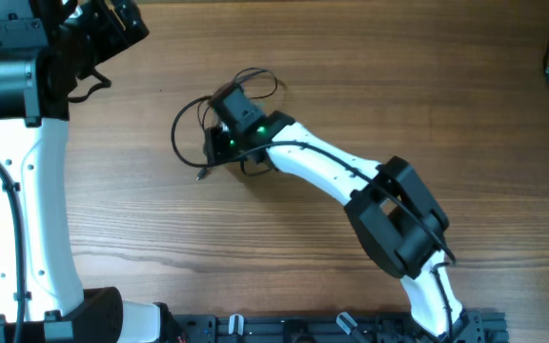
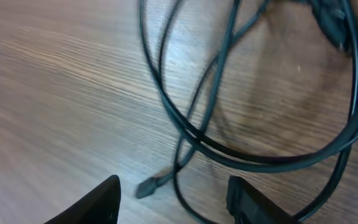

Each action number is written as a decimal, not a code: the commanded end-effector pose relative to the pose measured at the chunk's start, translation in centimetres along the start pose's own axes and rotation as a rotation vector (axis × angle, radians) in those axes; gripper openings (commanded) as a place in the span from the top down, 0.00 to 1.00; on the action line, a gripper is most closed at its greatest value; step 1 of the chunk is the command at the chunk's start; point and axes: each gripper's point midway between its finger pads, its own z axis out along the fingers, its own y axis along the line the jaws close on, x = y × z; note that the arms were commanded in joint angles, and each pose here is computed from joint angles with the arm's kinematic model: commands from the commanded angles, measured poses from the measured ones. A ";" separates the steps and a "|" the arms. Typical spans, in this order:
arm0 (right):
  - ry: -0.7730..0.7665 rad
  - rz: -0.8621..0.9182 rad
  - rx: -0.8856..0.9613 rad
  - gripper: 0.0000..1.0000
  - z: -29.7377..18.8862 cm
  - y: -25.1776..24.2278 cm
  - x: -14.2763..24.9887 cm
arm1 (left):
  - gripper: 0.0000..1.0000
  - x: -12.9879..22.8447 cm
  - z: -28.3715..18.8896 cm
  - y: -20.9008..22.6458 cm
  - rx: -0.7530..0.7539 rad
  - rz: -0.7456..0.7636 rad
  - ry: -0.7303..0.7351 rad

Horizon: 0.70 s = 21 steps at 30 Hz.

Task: Untangle cables

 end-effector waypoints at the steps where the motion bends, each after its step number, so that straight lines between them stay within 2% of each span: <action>1: 0.017 0.013 0.124 0.42 2.8 -2.8 1.6 | 0.00 0.3 0.0 0.1 -0.002 -0.013 0.018; 7: 0.038 -0.010 0.175 0.42 4.5 -4.5 2.5 | 0.00 0.5 0.0 0.3 -0.008 -0.014 0.029; 8: 0.027 -0.044 0.195 0.47 4.4 -4.9 2.3 | 0.00 0.6 0.0 0.3 -0.008 -0.014 0.031; 9: 0.029 -0.068 0.199 0.82 4.4 -5.0 2.3 | 0.00 0.7 0.0 0.3 -0.010 -0.014 0.035; 10: 0.035 -0.088 0.220 0.96 4.3 -5.4 2.5 | 0.00 0.8 0.0 0.4 -0.013 -0.014 0.041; 12: 0.048 -0.095 0.241 0.96 4.2 -5.8 2.8 | 0.00 1.1 0.0 0.5 -0.018 -0.015 0.052; 14: 0.069 -0.133 0.250 0.71 4.1 -6.1 3.1 | 0.00 1.2 0.0 0.6 -0.020 -0.015 0.056; 15: 0.077 -0.173 0.251 0.66 4.1 -6.2 3.2 | 0.00 1.2 0.0 0.6 -0.020 -0.015 0.056; 16: 0.089 -0.222 0.252 0.53 4.1 -6.2 3.4 | 0.00 1.2 0.0 0.6 -0.020 -0.015 0.056; 17: 0.104 -0.247 0.257 0.32 4.0 -6.4 3.6 | 0.00 1.2 0.0 0.6 -0.020 -0.015 0.057; 18: 0.130 -0.242 0.267 0.27 3.9 -6.8 4.2 | 0.00 1.3 0.0 0.6 -0.021 -0.015 0.058; 20: 0.180 -0.193 0.242 0.27 3.8 -6.5 5.4 | 0.00 1.3 0.0 0.6 -0.022 -0.016 0.061; 21: 0.172 -0.226 0.233 0.25 3.9 -6.3 5.1 | 0.00 1.3 0.0 0.6 -0.022 -0.016 0.061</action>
